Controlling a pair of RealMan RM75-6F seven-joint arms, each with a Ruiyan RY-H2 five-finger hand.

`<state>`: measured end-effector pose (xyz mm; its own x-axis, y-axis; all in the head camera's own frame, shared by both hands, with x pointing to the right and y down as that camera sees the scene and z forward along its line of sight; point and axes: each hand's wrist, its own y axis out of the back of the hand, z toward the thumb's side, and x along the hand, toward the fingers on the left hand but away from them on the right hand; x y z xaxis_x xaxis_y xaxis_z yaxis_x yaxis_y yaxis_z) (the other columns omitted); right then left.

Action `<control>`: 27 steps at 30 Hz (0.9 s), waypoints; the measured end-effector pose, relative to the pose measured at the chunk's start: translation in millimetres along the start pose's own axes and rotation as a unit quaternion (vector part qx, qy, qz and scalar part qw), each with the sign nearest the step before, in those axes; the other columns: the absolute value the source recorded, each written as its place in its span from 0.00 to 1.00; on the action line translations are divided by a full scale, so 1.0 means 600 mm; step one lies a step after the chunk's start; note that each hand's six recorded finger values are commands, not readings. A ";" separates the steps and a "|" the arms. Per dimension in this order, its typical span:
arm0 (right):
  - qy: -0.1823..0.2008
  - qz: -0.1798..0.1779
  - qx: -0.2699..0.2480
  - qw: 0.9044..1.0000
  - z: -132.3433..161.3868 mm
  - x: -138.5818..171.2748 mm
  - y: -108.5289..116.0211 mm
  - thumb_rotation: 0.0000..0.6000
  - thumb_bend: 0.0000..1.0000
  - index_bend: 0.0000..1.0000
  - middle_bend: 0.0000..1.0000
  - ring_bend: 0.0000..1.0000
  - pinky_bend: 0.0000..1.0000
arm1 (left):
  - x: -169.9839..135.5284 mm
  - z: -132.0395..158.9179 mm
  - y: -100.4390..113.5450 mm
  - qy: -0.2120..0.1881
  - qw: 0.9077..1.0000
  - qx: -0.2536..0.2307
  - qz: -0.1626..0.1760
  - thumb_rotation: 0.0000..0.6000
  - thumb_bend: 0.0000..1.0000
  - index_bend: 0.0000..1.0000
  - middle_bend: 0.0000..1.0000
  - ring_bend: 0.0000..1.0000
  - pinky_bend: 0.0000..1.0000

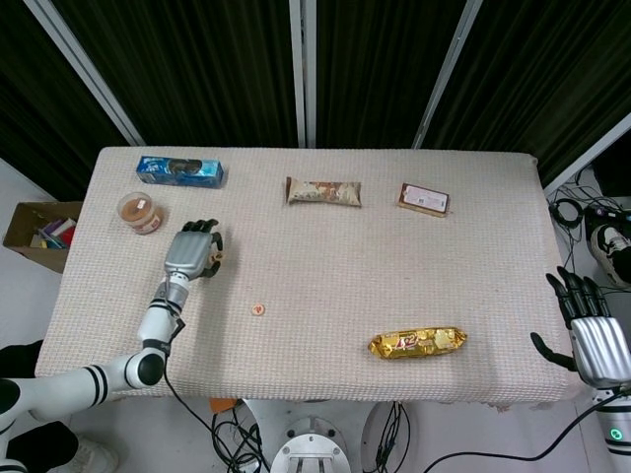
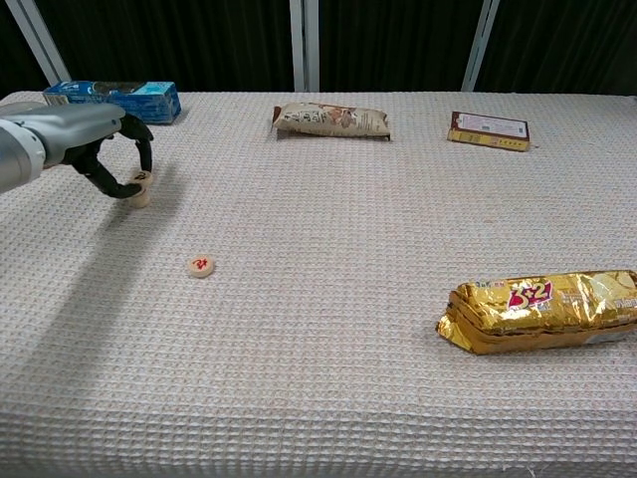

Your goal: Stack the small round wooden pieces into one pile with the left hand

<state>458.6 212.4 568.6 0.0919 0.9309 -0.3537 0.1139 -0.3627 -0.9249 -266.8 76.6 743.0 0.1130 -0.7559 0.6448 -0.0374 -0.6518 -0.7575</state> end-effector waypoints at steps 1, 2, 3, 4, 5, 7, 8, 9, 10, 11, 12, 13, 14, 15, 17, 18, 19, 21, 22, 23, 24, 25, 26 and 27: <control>0.000 0.000 0.000 1.000 0.000 0.000 0.000 1.00 0.22 0.00 0.00 0.00 0.00 | -0.001 -0.001 0.000 0.000 1.000 -0.001 0.000 1.00 0.38 0.49 0.12 0.10 0.15; 0.000 -0.001 0.000 1.000 0.001 0.000 0.000 1.00 0.22 0.00 0.00 0.00 0.00 | -0.002 -0.001 0.000 0.000 1.000 -0.001 -0.001 1.00 0.38 0.49 0.12 0.10 0.15; 0.000 -0.001 0.000 1.000 0.001 0.000 0.000 1.00 0.22 0.00 0.00 0.00 0.00 | -0.003 -0.002 0.001 0.001 1.000 -0.001 -0.001 1.00 0.38 0.48 0.12 0.10 0.14; 0.000 -0.001 0.000 1.000 0.000 0.000 0.001 1.00 0.22 0.00 0.00 0.00 0.00 | -0.004 -0.004 0.001 0.001 1.000 0.000 -0.001 1.00 0.38 0.48 0.12 0.10 0.14; 0.000 -0.001 0.000 1.000 0.000 0.000 0.001 1.00 0.22 0.00 0.00 0.00 0.00 | -0.005 -0.005 0.001 0.002 1.000 0.000 -0.001 1.00 0.38 0.48 0.12 0.10 0.14; -0.001 -0.001 0.000 1.000 0.000 0.000 0.000 1.00 0.22 0.00 0.00 0.00 0.00 | -0.007 -0.009 0.001 0.003 1.000 0.001 -0.002 1.00 0.38 0.48 0.12 0.10 0.14; -0.001 -0.001 0.000 1.000 0.000 0.000 0.000 1.00 0.22 0.00 0.00 0.00 0.00 | -0.008 -0.010 0.000 0.004 1.000 0.002 -0.003 1.00 0.38 0.48 0.12 0.10 0.14; -0.001 -0.001 0.000 1.000 0.000 0.000 0.000 1.00 0.22 0.00 0.00 0.00 0.00 | -0.008 -0.012 -0.001 0.005 1.000 0.002 -0.004 1.00 0.38 0.48 0.12 0.10 0.14; -0.001 -0.001 0.000 1.000 0.000 0.000 0.000 1.00 0.22 0.00 0.00 0.00 0.00 | -0.008 -0.014 -0.002 0.006 1.000 0.002 -0.005 1.00 0.38 0.48 0.12 0.10 0.15; -0.001 -0.001 0.000 1.000 0.001 0.000 0.000 1.00 0.22 0.00 0.00 0.00 0.00 | -0.008 -0.015 -0.002 0.008 1.000 0.002 -0.006 1.00 0.38 0.48 0.12 0.10 0.15; -0.001 -0.001 0.000 1.000 0.001 0.000 0.001 1.00 0.22 0.00 0.00 0.00 0.00 | -0.008 -0.016 -0.003 0.009 1.000 0.001 -0.006 1.00 0.38 0.48 0.12 0.10 0.14; 0.000 -0.001 0.001 1.000 0.001 0.000 0.001 1.00 0.22 0.00 0.00 0.00 0.00 | -0.008 -0.017 -0.003 0.010 1.000 0.000 -0.006 1.00 0.38 0.48 0.12 0.10 0.14; -0.001 -0.001 0.001 1.000 0.001 0.000 0.001 1.00 0.22 0.00 0.00 0.00 0.00 | -0.007 -0.017 -0.003 0.010 1.000 0.000 -0.006 1.00 0.38 0.47 0.12 0.10 0.14; -0.001 -0.001 0.001 1.000 0.001 0.000 0.001 1.00 0.22 0.00 0.00 0.00 0.00 | -0.007 -0.016 -0.003 0.010 1.000 0.000 -0.006 1.00 0.38 0.47 0.12 0.10 0.15; -0.001 0.000 0.001 1.000 0.000 0.000 0.000 1.00 0.22 0.00 0.00 0.00 0.00 | -0.006 -0.016 -0.003 0.010 1.000 0.001 -0.005 1.00 0.38 0.47 0.12 0.10 0.15; -0.002 0.000 0.001 1.000 0.000 0.000 0.001 1.00 0.22 0.00 0.00 0.00 0.00 | -0.005 -0.016 -0.003 0.010 1.000 0.001 -0.005 1.00 0.38 0.47 0.12 0.10 0.14; -0.002 -0.001 0.001 1.000 0.000 0.000 0.001 1.00 0.22 0.00 0.00 0.00 0.00 | -0.004 -0.016 -0.002 0.010 1.000 0.001 -0.005 1.00 0.38 0.47 0.12 0.10 0.14; -0.003 -0.001 0.000 1.000 -0.001 0.000 0.001 1.00 0.22 0.00 0.00 0.00 0.00 | -0.003 -0.016 -0.002 0.011 1.000 0.002 -0.006 1.00 0.38 0.47 0.12 0.10 0.14; -0.003 -0.001 0.000 1.000 -0.001 0.001 0.001 1.00 0.22 0.00 0.00 0.00 0.00 | -0.002 -0.015 -0.002 0.011 1.000 0.002 -0.006 1.00 0.38 0.47 0.12 0.10 0.15; -0.004 -0.001 0.000 1.000 -0.002 0.001 0.001 1.00 0.22 0.00 0.00 0.00 0.00 | -0.002 -0.015 -0.002 0.011 1.000 0.003 -0.006 1.00 0.38 0.47 0.12 0.10 0.15; -0.004 0.000 0.000 1.000 -0.002 0.001 0.000 1.00 0.22 0.00 0.00 0.00 0.00 | -0.002 -0.015 -0.001 0.011 1.000 0.004 -0.006 1.00 0.38 0.47 0.12 0.10 0.15; -0.004 0.000 0.000 1.000 -0.002 0.001 0.000 1.00 0.22 0.00 0.00 0.00 0.00 | -0.002 -0.015 -0.001 0.011 1.000 0.005 -0.006 1.00 0.38 0.47 0.12 0.10 0.15; -0.005 0.000 0.000 1.000 -0.002 0.001 0.000 1.00 0.22 0.00 0.00 0.00 0.00 | -0.002 -0.014 -0.001 0.011 1.000 0.005 -0.006 1.00 0.38 0.47 0.12 0.10 0.15; -0.004 -0.001 0.000 1.000 -0.003 0.001 0.000 1.00 0.22 0.00 0.00 0.00 0.00 | -0.002 -0.014 -0.001 0.010 1.000 0.006 -0.006 1.00 0.38 0.46 0.12 0.10 0.14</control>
<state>460.2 213.0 568.4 0.0829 0.9317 -0.3537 0.1142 -0.3615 -0.9254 -275.3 77.5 743.3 0.0929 -0.7495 0.6554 -0.0248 -0.6598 -0.7510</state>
